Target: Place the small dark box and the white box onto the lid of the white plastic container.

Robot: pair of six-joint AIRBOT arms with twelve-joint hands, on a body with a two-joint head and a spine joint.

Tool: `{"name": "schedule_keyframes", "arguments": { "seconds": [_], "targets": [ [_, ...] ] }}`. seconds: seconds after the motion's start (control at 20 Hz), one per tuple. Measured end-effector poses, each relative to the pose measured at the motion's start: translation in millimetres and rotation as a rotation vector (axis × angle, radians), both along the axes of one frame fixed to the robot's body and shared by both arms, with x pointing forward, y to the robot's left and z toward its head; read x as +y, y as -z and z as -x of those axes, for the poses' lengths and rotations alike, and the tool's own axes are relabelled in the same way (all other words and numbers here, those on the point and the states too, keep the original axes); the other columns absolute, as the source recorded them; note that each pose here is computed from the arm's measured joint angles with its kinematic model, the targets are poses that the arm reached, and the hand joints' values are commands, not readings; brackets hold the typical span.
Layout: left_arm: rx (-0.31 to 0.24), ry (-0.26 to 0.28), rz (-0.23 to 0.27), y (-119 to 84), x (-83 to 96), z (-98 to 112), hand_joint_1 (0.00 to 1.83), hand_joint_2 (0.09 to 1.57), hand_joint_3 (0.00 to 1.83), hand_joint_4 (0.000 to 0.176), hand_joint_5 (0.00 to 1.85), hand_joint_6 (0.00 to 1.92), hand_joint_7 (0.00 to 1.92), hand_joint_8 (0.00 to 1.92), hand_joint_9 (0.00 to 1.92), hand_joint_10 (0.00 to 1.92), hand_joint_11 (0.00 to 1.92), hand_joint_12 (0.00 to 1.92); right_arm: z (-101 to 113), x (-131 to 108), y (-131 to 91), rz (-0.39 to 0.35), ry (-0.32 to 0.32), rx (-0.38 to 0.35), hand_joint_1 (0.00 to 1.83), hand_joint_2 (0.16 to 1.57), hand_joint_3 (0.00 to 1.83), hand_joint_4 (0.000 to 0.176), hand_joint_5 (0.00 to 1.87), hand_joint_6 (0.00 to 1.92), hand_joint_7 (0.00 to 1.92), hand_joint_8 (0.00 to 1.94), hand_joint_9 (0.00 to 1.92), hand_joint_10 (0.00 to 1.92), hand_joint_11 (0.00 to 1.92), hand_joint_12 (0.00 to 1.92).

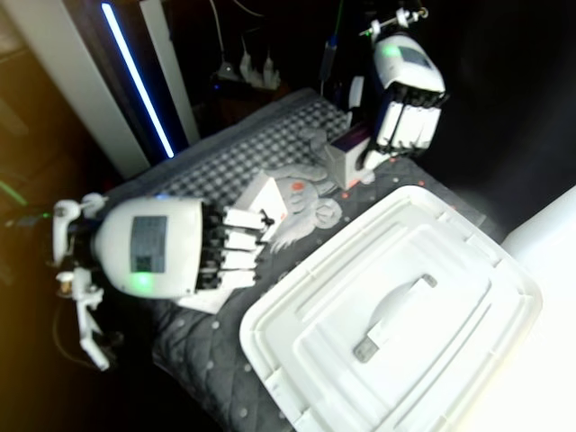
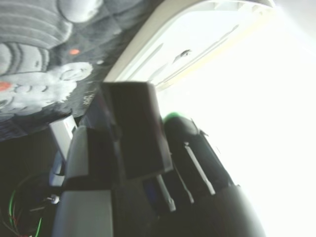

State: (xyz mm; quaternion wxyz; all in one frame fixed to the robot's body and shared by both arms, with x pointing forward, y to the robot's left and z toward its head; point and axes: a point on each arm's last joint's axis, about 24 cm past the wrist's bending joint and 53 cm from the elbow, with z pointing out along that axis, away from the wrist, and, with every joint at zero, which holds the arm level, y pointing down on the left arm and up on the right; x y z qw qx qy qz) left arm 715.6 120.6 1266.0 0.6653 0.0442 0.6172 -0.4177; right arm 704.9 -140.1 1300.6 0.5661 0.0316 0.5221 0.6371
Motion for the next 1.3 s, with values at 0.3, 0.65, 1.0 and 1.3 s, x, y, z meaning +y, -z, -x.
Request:
{"name": "schedule_keyframes", "arguments": {
  "seconds": [0.3, 0.65, 1.0, 1.3],
  "targets": [
    [0.004, -0.032, -0.006, -11.5, -0.4, -24.3, 1.41, 0.99, 0.0, 0.0, 1.12, 0.56, 1.37, 0.23, 1.31, 0.69, 1.16, 0.76, -4.2, 3.5, -47.9, 0.032, 0.047, -0.129, 1.39, 1.07, 0.0, 0.0, 0.94, 0.8, 1.1, 0.71, 1.09, 1.08, 0.99, 1.08],
    [0.029, -0.077, -0.015, -10.5, -5.5, -60.0, 1.42, 0.97, 0.0, 0.0, 1.29, 0.16, 1.44, 0.1, 1.36, 0.64, 1.19, 0.77, -21.8, 5.6, -78.3, 0.079, 0.113, -0.19, 1.28, 1.09, 0.0, 0.0, 0.98, 0.76, 1.1, 1.01, 1.25, 0.46, 0.97, 1.26],
    [0.101, -0.15, -0.026, -12.0, -3.7, -103.5, 1.4, 1.0, 0.0, 0.0, 1.11, 0.6, 1.27, 0.4, 1.27, 0.73, 1.09, 0.64, -78.0, 7.4, -70.7, 0.124, 0.218, -0.09, 1.36, 1.18, 0.0, 0.0, 0.69, 1.16, 0.9, 1.16, 0.82, 1.37, 0.7, 1.07],
    [0.19, -0.184, -0.062, 1.0, -7.5, -123.6, 1.2, 0.97, 0.0, 0.046, 0.48, 0.03, 0.42, 0.01, 0.4, 0.02, 0.24, 0.39, -102.7, -9.8, -72.7, 0.106, 0.288, -0.011, 1.23, 1.02, 0.0, 0.025, 0.43, 0.12, 0.5, 0.11, 0.46, 0.21, 0.34, 0.69]
  ]
}}
